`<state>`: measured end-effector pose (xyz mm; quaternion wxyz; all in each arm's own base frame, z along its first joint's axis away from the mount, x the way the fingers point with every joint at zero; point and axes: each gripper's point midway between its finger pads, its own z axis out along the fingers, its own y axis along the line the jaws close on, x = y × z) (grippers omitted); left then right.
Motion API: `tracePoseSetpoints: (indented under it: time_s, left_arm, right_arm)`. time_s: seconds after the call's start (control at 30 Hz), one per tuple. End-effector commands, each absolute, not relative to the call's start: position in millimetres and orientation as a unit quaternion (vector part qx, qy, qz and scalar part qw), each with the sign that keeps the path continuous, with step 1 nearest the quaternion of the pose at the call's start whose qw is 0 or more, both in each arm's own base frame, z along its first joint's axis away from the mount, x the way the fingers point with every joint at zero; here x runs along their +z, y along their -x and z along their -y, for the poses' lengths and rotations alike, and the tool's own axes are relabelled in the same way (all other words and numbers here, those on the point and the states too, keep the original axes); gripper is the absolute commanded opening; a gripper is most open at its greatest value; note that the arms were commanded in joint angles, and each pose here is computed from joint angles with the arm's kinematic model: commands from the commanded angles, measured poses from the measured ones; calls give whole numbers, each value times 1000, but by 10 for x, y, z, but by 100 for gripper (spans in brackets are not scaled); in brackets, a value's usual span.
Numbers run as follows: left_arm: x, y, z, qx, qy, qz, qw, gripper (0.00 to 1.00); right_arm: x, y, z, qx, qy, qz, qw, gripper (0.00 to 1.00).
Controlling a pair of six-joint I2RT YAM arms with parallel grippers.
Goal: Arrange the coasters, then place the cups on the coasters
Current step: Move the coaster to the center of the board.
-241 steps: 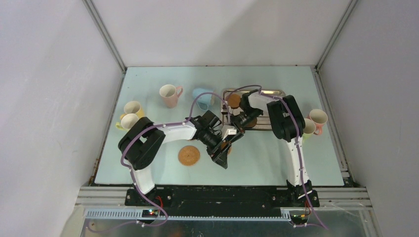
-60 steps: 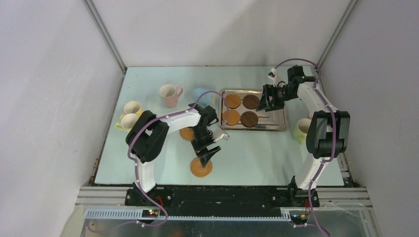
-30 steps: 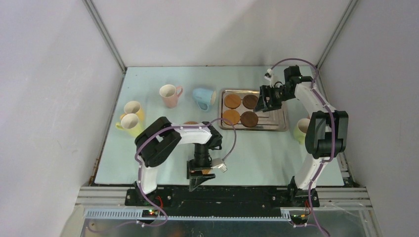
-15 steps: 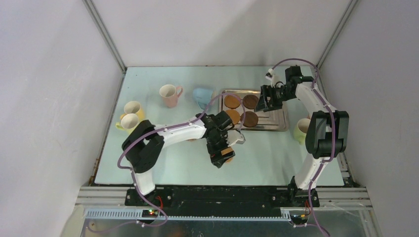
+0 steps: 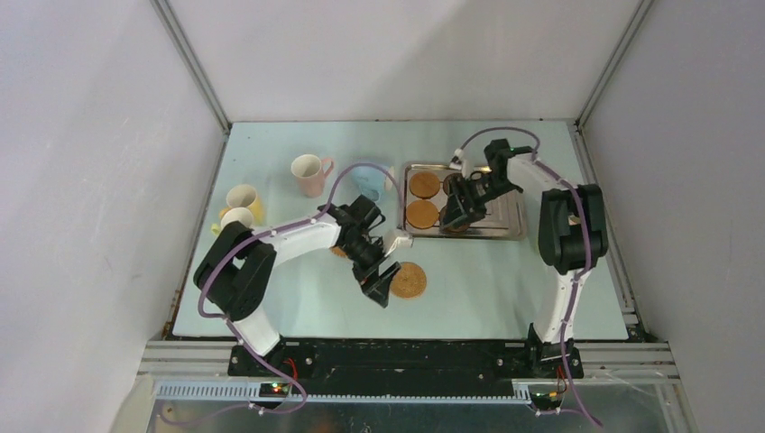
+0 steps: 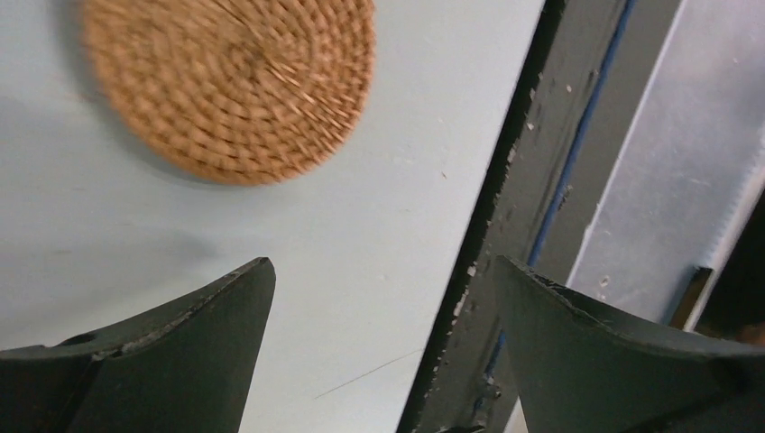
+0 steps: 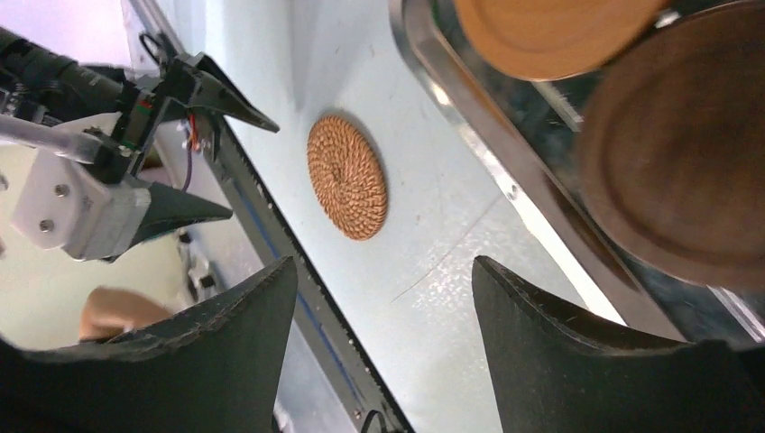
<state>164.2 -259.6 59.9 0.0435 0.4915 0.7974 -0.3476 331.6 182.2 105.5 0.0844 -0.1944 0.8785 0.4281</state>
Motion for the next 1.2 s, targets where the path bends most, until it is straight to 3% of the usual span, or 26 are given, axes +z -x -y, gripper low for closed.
tracePoseSetpoints:
  time_s: [0.0,0.13,0.37,0.77,1.17]
  left_arm:
    - [780,-1471,2771,-429,-495,-752,77,98]
    - [724,-1495,2849,-446,-492,-742,93,98]
    - [435,-1436,2951,-479,-443,-758,-4,98]
    - [398,-1715,3105,-457,-432,-770,110,98]
    - [462,-1754,3163,-461,-434,-762,138,98]
  right_arm:
    - [1044,-3120,-2050,464,221,-857,39,76]
    - [934,-3001,-2177,463,237,-854,10,76]
    - [778,-2838,-2332,483,234,-843,-36,76]
    - [485,-2624,-2491,498,229,-830,-99,76]
    - [333,-2818,-2310,463,211,-859,-57,76]
